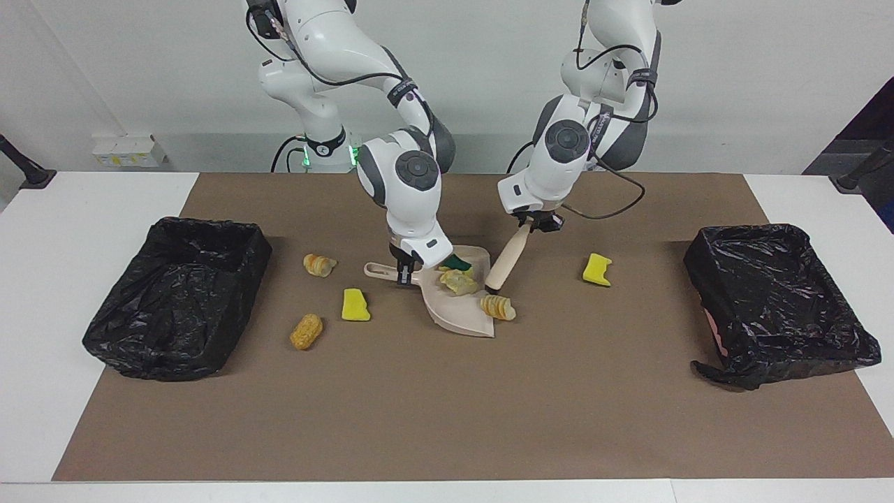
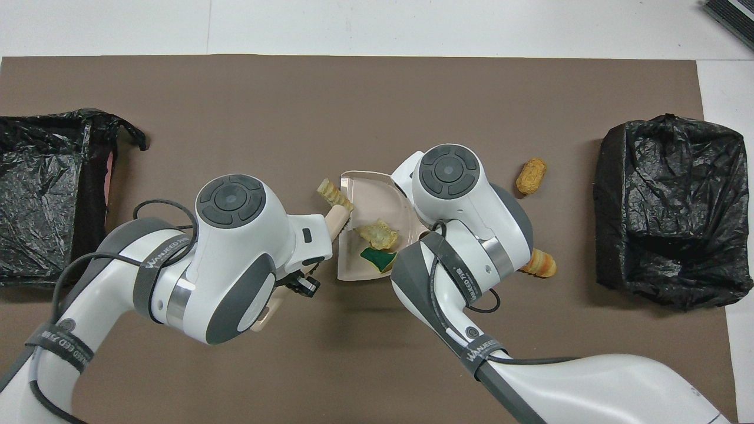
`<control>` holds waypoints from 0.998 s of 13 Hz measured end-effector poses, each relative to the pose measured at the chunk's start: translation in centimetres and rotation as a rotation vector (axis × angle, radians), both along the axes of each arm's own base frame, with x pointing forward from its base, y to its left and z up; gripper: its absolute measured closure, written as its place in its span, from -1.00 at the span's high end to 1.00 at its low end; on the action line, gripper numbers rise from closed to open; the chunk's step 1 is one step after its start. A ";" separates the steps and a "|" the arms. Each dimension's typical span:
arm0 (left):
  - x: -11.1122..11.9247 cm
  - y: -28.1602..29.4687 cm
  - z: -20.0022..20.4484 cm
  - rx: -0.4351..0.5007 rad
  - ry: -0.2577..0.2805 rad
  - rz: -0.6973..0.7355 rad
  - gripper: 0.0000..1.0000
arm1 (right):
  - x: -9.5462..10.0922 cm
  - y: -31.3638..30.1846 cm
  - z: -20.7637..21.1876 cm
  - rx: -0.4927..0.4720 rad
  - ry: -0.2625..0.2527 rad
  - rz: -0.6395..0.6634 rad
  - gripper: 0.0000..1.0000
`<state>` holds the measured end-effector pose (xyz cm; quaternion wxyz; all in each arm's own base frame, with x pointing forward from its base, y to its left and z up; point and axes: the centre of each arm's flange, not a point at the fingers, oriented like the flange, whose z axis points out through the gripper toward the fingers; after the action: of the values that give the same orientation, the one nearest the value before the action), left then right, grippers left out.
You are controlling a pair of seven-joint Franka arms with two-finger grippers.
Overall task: Sweep and dump trash in bin
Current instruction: 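Draw the brush back behind the yellow sponge with the left gripper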
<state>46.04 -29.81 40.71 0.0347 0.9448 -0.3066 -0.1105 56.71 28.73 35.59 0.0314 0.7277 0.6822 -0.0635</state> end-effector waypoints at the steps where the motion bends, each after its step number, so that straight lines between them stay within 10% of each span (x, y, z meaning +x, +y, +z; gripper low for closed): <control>1: -0.4 -0.9 0.6 -0.008 -0.014 -0.012 -0.50 | 0.0 0.0 0.0 0.000 0.000 0.000 -0.37; 8: 3.9 7.6 1.7 0.000 -0.017 0.176 -0.50 | 0.0 0.0 0.0 0.000 0.000 0.000 -0.37; 13: 3.9 14.0 0.7 0.240 0.069 0.614 -0.50 | -0.1 0.0 0.0 -0.001 0.001 0.000 -0.37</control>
<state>49.98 -15.79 41.46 -0.0349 0.9861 0.0088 -0.1620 56.64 28.72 35.54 0.0313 0.7278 0.6821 -0.0642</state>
